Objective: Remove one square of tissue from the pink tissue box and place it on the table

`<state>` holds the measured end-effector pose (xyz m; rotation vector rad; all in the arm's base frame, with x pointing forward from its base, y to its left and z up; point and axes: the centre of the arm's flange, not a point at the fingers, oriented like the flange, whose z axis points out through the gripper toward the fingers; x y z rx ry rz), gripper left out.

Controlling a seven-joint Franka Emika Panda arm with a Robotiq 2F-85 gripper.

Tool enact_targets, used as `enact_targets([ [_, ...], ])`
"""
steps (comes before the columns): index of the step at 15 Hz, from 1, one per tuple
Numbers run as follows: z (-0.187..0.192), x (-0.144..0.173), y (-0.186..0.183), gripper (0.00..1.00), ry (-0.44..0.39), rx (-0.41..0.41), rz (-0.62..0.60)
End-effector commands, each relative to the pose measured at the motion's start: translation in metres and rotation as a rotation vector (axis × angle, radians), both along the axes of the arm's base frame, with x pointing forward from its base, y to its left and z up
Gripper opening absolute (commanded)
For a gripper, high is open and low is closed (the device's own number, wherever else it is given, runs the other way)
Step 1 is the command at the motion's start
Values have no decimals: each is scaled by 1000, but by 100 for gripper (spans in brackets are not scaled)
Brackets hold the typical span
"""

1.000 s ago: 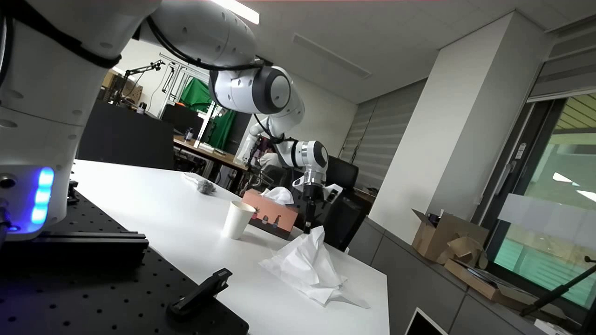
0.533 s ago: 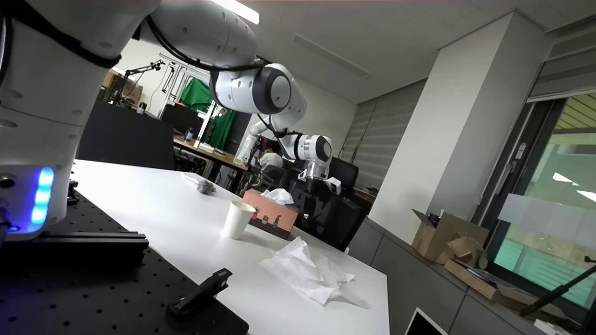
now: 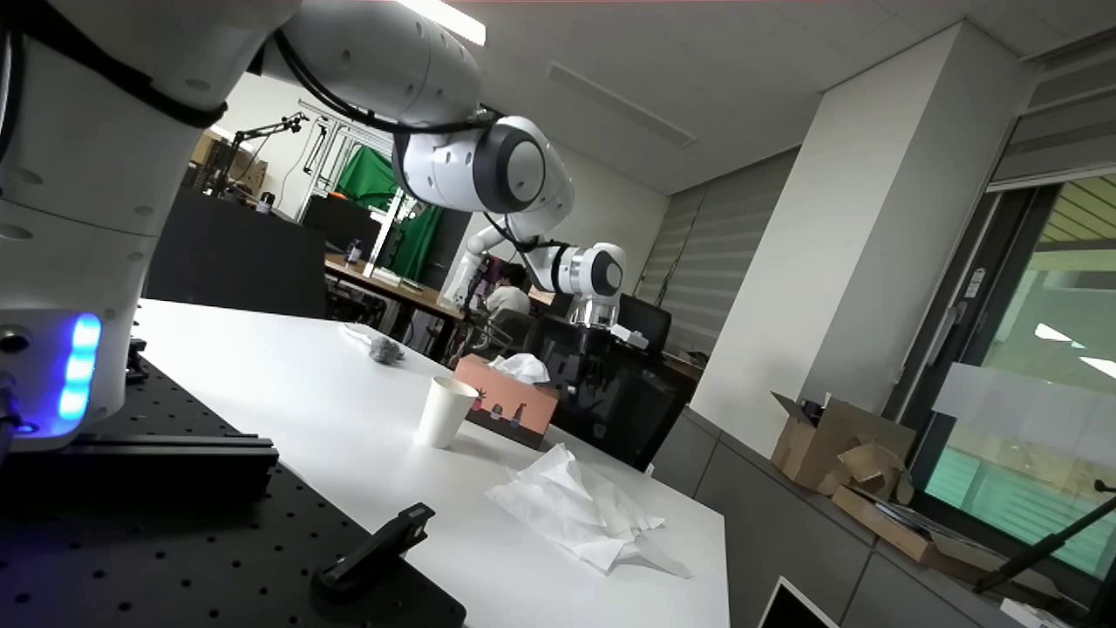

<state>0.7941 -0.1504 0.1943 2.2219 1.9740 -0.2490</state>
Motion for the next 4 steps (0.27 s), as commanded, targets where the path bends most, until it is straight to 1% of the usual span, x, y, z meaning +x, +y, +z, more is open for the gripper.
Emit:
enact_targets([
  [1, 2, 1, 2, 96, -7, -1, -5],
  [2, 3, 2, 4, 99, -11, -1, -8],
  [4, 3, 2, 4, 99, -14, -2, -14],
])
